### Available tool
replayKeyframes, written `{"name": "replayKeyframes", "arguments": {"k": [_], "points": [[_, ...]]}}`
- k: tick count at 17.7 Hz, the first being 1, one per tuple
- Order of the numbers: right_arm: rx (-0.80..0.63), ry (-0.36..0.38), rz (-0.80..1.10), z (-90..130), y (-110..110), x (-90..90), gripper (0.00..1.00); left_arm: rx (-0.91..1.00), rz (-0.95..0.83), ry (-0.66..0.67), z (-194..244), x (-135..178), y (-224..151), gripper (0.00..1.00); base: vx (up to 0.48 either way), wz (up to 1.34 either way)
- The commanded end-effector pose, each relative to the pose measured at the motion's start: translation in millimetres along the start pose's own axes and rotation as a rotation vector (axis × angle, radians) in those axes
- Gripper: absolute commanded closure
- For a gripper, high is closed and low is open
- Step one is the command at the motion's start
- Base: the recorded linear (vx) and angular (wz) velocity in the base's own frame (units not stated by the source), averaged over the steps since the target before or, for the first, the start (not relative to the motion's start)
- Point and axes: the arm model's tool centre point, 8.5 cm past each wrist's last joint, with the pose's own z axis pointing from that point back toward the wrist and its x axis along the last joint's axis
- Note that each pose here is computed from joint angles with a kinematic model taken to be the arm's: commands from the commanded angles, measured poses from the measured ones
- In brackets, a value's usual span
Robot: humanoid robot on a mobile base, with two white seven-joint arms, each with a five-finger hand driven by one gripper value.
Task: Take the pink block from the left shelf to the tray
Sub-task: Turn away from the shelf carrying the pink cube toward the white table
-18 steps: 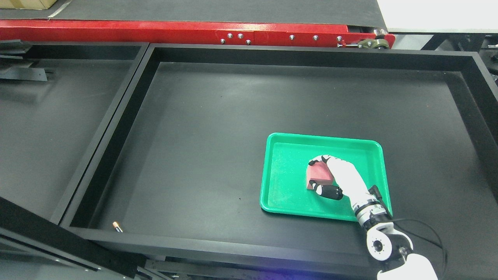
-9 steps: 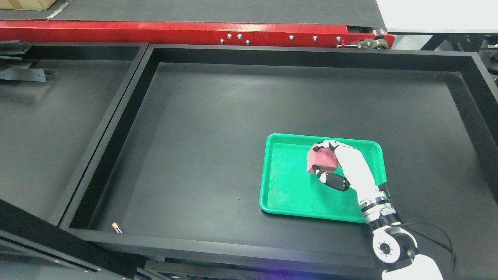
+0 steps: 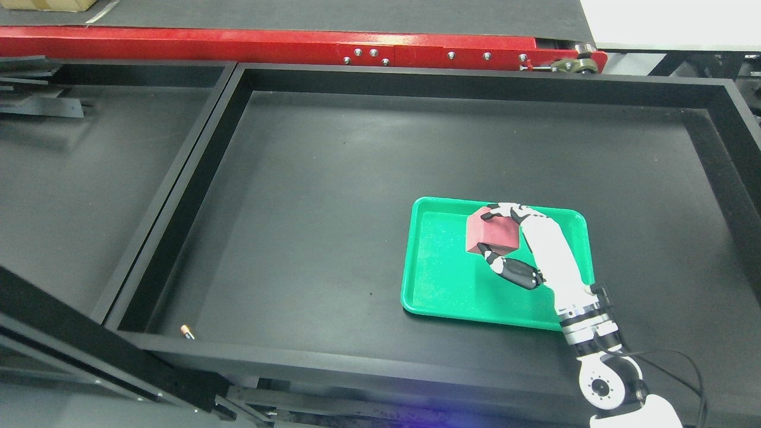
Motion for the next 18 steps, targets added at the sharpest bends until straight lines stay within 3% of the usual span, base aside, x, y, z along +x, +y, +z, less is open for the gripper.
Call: {"name": "replayKeyframes", "arguments": {"k": [1, 18], "points": [[-0.04, 0.023, 0.017, 8.0, -19.1, -11.2, 0.96, 0.015, -0.002, 0.003, 2.1, -6.9, 10.3, 0.0, -0.077, 0.07], [-0.061, -0.018, -0.01, 9.5, -22.3, -5.7, 0.95, 0.015, -0.002, 0.003, 2.1, -6.9, 10.3, 0.0, -0.148, 0.26]]}}
